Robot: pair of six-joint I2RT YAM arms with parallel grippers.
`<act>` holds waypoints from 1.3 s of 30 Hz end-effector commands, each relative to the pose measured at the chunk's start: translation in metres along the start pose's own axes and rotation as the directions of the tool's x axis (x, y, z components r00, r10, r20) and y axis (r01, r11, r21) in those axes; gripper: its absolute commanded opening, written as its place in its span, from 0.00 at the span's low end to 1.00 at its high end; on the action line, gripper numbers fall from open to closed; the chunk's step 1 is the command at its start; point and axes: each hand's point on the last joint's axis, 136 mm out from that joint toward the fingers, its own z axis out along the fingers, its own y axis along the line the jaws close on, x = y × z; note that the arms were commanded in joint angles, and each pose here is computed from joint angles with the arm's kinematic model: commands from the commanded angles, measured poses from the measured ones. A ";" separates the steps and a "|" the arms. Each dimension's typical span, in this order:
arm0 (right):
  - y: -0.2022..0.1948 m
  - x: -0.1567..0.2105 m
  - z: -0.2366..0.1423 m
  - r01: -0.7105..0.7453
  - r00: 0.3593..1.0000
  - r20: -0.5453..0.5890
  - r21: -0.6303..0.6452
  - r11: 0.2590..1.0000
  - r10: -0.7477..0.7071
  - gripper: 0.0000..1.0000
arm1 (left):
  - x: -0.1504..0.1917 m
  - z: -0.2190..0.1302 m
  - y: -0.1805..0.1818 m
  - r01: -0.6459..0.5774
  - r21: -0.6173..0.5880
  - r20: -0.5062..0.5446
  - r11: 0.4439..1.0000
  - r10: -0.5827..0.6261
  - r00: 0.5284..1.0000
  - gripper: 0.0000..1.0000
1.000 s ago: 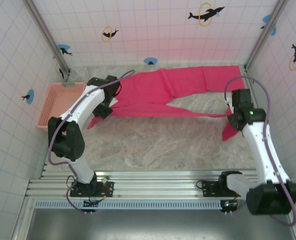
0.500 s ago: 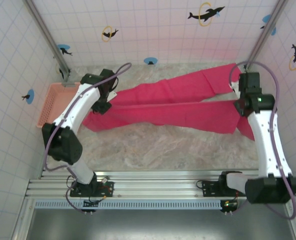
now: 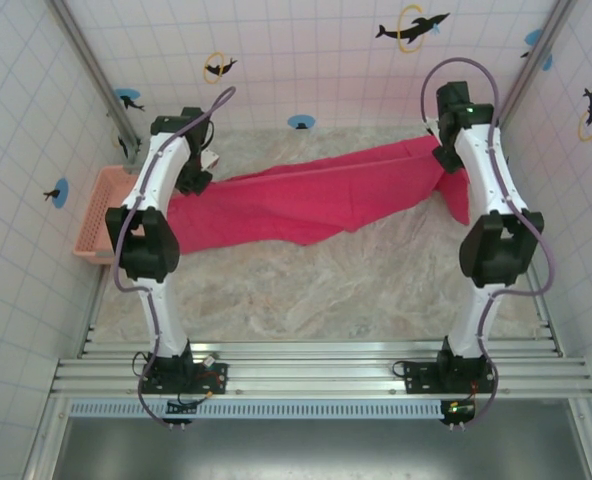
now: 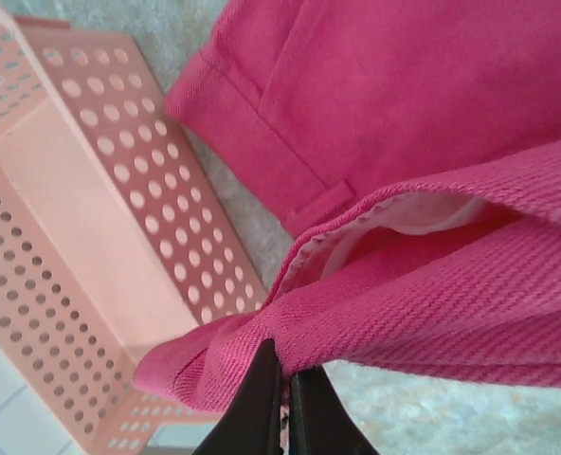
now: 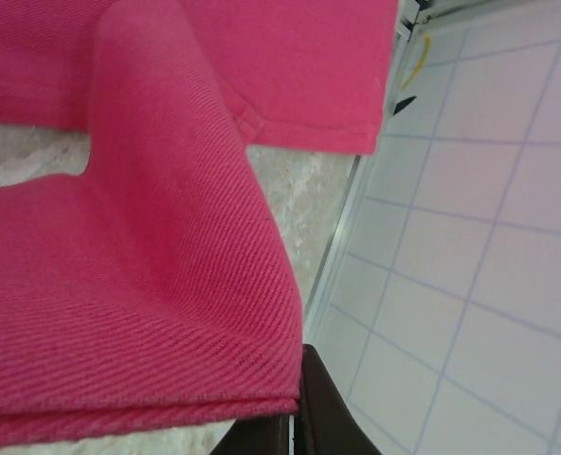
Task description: Roll up the long pants
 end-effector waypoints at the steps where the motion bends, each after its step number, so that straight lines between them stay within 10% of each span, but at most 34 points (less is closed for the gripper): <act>1: -0.034 0.002 0.021 -0.012 0.995 -0.096 0.134 0.991 0.025 0.00 | 0.001 0.018 0.032 -0.016 -0.094 -0.069 0.995 0.009 0.998 0.00; 17: 0.001 -0.095 0.114 0.030 0.999 -0.018 0.228 0.973 -0.026 0.00 | -0.087 0.090 0.062 -0.013 -0.244 0.012 0.970 0.016 1.000 0.00; 20: 0.002 -0.116 0.112 -0.013 0.999 0.054 0.250 0.968 0.000 0.00 | -0.100 0.091 0.071 0.026 -0.300 0.058 0.954 -0.009 0.998 0.21; 23: 0.007 -0.134 0.113 -0.046 0.993 0.115 0.263 0.964 0.016 0.19 | -0.112 0.089 0.079 0.047 -0.359 0.090 0.932 -0.016 0.996 0.57; 25: 0.008 -0.144 0.114 -0.074 0.988 0.154 0.266 0.961 0.034 0.49 | -0.117 0.086 0.084 0.062 -0.390 0.105 0.919 -0.023 0.994 0.75; 29: -0.014 -0.155 0.091 -0.195 0.964 0.234 0.305 0.932 0.125 0.88 | -0.123 0.069 0.091 0.088 -0.435 0.138 0.896 -0.030 0.990 0.94; 33: -0.051 -0.131 0.043 -0.324 0.930 0.263 0.267 0.908 0.255 0.90 | -0.127 0.034 0.070 0.119 -0.407 0.205 0.906 -0.036 0.978 0.97; 39: -0.066 -0.032 0.037 -0.335 0.939 0.012 0.263 0.905 0.344 0.89 | -0.140 0.035 -0.030 0.087 -0.168 0.255 0.982 -0.042 0.966 0.97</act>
